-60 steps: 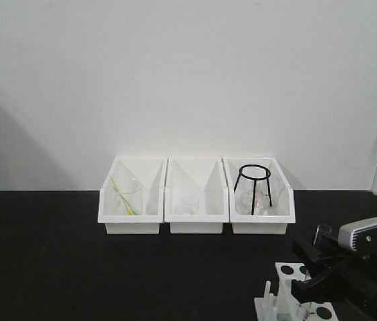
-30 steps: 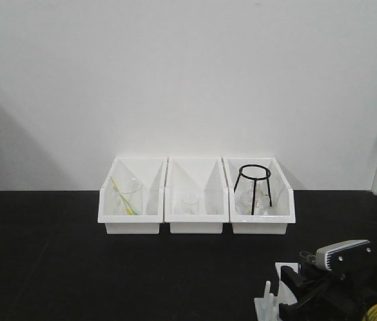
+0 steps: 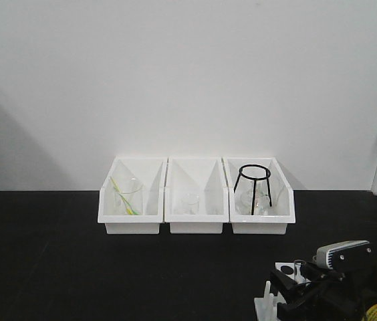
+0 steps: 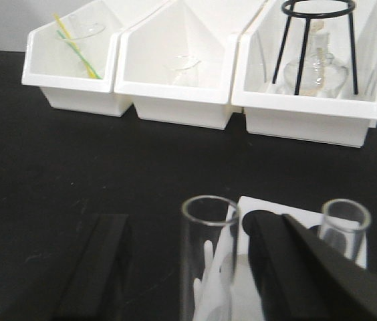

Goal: Flip and reinsert test tube from rack
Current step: 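Lower the flipped test tube into the rack hole with the right gripper, then open the right gripper and raise it away from the rack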

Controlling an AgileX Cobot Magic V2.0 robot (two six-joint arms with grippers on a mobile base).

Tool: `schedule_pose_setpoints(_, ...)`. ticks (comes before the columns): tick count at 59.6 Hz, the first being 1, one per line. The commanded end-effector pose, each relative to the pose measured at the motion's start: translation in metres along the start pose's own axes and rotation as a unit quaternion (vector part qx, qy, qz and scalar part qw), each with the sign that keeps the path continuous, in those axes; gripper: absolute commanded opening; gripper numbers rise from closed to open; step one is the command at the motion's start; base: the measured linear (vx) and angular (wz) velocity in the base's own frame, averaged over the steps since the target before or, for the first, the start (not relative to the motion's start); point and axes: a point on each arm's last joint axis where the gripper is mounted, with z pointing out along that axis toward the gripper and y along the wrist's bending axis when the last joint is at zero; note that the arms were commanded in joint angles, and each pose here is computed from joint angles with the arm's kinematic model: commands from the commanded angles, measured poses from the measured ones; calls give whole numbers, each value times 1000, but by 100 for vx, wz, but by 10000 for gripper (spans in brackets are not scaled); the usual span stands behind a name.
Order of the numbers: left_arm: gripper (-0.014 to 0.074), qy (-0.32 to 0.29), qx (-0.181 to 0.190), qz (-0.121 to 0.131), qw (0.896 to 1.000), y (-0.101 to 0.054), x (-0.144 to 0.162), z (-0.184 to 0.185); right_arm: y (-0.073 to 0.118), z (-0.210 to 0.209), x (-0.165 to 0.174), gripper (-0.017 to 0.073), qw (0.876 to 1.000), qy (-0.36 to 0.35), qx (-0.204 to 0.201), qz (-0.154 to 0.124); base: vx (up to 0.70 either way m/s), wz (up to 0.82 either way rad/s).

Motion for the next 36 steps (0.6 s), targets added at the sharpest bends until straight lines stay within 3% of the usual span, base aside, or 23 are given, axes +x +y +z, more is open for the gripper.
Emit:
schedule_pose_setpoints(1, -6, -48, 11, -1, 999, -2, -8, -1, 6, -7, -30, 513, 996, -81, -23, -18, 0, 0)
schedule_pose_setpoints(12, -6, -48, 11, -1, 999, -2, -8, -1, 15, -43, -69, 512, 987, -152, -16, -44, 0, 0)
schedule_pose_setpoints(23, -6, -48, 11, -1, 999, -2, -8, -1, 24, -103, -102, 512, 981, -183, 29, -61, 0, 0)
schedule_pose_setpoints(36, -6, -48, 11, -1, 999, -2, -8, -1, 31, -163, -115, 512, 975, -203, 79, -52, 0, 0)
